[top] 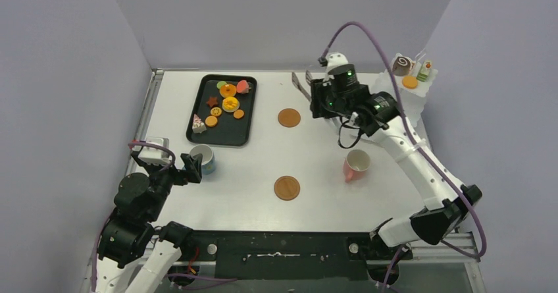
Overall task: Serve the afternoon tea
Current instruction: Pick up the desert from the tray.
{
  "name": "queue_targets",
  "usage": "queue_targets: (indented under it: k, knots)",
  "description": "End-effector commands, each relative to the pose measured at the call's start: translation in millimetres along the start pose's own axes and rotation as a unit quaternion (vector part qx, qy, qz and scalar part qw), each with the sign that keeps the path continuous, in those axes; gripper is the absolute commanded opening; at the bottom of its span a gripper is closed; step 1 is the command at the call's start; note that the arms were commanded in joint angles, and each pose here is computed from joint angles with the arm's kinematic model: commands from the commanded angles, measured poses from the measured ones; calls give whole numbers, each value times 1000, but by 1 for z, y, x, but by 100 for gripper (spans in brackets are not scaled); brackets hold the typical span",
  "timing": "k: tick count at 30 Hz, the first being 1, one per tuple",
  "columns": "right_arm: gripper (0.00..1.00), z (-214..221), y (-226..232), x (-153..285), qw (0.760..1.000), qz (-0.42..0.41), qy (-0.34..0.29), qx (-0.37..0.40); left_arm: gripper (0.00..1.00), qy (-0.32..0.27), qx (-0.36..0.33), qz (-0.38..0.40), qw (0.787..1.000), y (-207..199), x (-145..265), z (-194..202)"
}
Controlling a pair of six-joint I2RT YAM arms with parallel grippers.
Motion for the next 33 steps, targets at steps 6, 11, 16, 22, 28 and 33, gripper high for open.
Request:
queue_targets:
  k: [6, 11, 16, 22, 28, 33]
  knots:
    - [43, -15, 85, -74, 991, -84, -35, 101, 97, -37, -3, 4, 999, -1, 3, -13]
    - [44, -10, 113, -112, 985, -105, -19, 135, 97, -40, -2, 4, 999, 0, 4, -13]
    - [45, -12, 134, -142, 977, -128, -35, 167, 97, -39, -2, 2, 999, 0, 4, -13]
    - [46, -12, 152, -173, 968, -136, -43, 208, 97, -36, -3, -3, 999, 0, 3, -13]
    - [45, -9, 162, -206, 963, -134, -34, 230, 97, -39, -2, -6, 999, 2, 4, -13]
    - [47, -5, 168, -229, 961, -132, -27, 241, 97, -41, -2, -6, 999, 2, 5, -14]
Point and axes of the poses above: each gripper's point midway between its finger pads, its own x axis back along the fingers, its own y axis along the line the jaws close on, z = x × y, the point moved 7 cm from there along x, back along the fingers, and after that the axes turned 6 degrees about x, right-handed, at the moved point
